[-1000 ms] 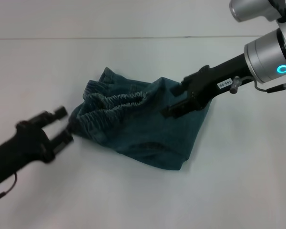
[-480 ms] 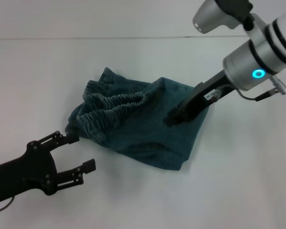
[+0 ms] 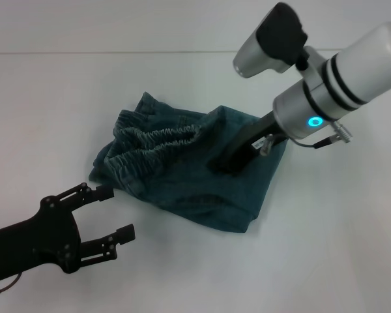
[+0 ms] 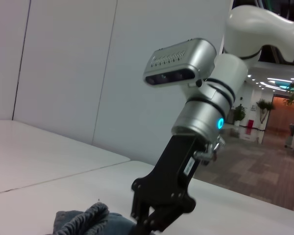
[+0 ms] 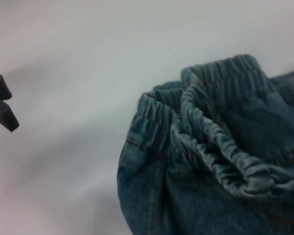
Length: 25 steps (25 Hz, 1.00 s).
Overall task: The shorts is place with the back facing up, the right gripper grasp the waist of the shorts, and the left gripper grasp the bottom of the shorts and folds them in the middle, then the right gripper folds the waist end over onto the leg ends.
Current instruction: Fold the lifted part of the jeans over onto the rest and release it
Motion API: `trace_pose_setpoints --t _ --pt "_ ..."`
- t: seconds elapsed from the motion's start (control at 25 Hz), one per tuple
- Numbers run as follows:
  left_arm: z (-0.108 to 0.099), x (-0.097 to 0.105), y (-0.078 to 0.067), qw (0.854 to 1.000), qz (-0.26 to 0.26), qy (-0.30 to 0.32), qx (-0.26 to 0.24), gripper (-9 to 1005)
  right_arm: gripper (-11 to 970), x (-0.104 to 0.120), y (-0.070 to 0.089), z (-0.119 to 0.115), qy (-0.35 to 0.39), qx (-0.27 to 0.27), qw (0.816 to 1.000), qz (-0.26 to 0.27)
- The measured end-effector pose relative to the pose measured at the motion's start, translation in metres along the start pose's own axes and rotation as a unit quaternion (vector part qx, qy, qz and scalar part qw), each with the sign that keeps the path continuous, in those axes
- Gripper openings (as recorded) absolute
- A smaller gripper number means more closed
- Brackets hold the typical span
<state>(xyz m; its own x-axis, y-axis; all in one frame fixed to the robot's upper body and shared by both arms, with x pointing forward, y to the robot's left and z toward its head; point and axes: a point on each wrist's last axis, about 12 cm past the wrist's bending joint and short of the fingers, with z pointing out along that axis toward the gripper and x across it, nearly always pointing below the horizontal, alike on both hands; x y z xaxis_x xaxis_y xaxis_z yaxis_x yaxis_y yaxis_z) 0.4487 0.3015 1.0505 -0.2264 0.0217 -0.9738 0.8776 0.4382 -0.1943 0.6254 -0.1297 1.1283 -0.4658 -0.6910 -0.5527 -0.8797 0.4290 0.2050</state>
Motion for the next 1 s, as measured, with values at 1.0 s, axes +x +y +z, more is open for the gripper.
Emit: trace_pose_setpoints --t 1.0 --pt "0.006 0.002 -0.006 1.000 -0.006 -0.007 0.011 850 19 -0.035 -0.017 0.018 -0.129 0.093 0.973 -0.170"
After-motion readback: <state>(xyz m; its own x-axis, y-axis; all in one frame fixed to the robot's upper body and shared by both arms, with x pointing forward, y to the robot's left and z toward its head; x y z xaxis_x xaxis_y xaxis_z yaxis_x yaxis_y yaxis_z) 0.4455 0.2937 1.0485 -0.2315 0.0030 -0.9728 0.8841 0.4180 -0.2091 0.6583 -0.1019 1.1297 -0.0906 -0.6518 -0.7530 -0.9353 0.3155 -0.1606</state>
